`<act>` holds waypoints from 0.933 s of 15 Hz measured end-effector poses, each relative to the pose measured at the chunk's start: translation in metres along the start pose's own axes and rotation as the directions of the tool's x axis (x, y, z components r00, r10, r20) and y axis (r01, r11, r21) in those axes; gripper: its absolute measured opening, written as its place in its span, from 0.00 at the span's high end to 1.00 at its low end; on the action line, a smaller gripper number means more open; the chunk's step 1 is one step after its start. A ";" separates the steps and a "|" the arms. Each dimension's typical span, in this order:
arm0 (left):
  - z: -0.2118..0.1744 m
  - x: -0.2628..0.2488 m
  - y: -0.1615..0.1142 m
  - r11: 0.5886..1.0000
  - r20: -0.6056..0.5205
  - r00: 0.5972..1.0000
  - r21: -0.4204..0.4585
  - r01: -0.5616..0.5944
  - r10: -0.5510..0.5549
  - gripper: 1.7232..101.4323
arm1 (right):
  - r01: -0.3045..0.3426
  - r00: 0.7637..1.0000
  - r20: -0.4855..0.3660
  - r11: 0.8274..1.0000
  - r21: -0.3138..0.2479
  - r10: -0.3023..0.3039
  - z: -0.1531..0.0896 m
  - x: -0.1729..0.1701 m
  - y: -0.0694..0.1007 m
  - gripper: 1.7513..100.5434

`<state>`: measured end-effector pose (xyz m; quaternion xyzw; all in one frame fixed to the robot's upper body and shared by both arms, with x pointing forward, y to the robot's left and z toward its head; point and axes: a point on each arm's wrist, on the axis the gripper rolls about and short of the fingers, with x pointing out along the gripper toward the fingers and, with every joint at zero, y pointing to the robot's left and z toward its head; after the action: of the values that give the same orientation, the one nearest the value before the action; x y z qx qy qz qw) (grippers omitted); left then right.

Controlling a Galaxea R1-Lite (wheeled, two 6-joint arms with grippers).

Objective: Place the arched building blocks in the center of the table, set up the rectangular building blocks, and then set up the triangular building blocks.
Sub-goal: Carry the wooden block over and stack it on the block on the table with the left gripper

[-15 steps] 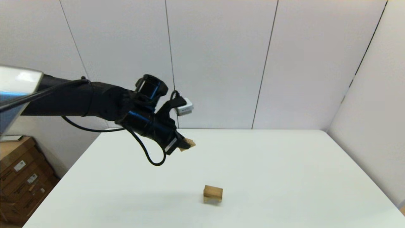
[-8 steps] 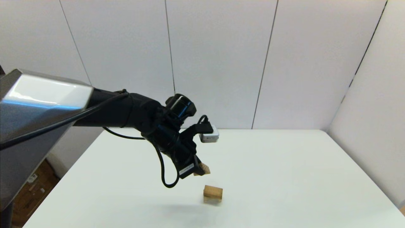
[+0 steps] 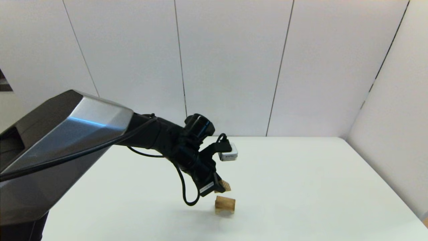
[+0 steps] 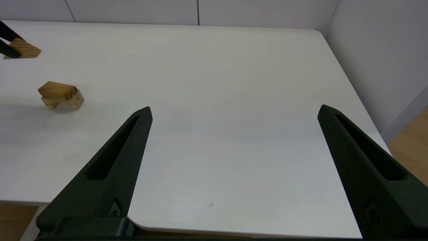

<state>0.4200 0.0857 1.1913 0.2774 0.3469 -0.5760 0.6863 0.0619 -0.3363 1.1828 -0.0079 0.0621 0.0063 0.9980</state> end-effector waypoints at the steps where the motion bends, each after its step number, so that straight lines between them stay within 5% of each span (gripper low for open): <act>1: -0.002 0.007 0.002 1.000 0.018 1.000 0.010 -0.011 0.011 0.80 | 0.000 1.000 0.000 1.000 0.000 0.000 0.000 0.000 0.000 0.03; 14: -0.019 0.043 0.002 1.000 0.009 1.000 0.021 0.000 -0.001 0.80 | 0.000 1.000 0.000 1.000 0.000 0.000 0.000 0.000 0.000 0.03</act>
<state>0.4226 0.0752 1.1461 0.2819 0.3376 -0.5810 0.6848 0.0619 -0.3363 1.1827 -0.0079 0.0624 0.0061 0.9980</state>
